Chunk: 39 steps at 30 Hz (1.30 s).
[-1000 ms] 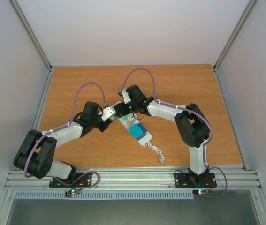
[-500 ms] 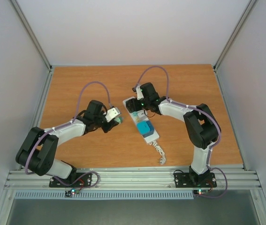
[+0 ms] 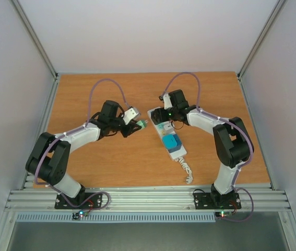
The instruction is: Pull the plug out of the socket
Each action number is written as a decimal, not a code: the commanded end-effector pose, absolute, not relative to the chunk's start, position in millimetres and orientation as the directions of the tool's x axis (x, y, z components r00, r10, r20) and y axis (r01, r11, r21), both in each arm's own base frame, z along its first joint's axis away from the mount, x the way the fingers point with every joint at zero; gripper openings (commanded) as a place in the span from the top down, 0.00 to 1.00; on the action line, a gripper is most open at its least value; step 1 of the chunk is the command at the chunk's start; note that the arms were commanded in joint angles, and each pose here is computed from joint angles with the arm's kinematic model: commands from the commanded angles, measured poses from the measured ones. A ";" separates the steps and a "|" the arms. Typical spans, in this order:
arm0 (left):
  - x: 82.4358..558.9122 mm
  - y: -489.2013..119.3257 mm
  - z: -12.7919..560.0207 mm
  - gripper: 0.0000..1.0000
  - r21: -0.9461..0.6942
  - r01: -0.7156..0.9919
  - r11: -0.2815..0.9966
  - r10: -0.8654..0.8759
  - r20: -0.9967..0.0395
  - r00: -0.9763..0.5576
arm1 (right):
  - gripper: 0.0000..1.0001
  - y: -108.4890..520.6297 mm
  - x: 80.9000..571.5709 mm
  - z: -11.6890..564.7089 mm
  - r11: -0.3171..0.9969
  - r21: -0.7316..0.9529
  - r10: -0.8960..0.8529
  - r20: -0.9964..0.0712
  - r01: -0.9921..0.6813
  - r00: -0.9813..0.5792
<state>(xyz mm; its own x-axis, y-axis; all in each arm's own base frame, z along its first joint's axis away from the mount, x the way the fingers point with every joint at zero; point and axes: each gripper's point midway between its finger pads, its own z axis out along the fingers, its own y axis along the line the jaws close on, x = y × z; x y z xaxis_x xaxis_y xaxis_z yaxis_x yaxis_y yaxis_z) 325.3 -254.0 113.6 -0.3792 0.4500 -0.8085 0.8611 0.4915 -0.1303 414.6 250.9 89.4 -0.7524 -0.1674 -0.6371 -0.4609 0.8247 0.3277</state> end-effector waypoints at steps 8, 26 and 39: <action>377.9 -248.1 146.1 0.83 -0.183 0.822 0.540 0.339 -0.847 -0.411 | 0.11 240.2 394.4 130.1 0.777 0.418 -0.167 -0.585 -0.472 -0.793; 531.5 -24.1 144.5 0.79 0.030 0.403 0.915 0.280 -0.765 -0.580 | 0.01 199.0 373.7 195.6 0.702 0.553 -0.021 -0.614 -0.449 -0.789; 578.1 92.5 119.1 0.80 0.442 0.107 0.891 0.396 -0.638 -0.661 | 0.01 199.7 365.0 197.3 0.684 0.560 -0.031 -0.618 -0.467 -0.786</action>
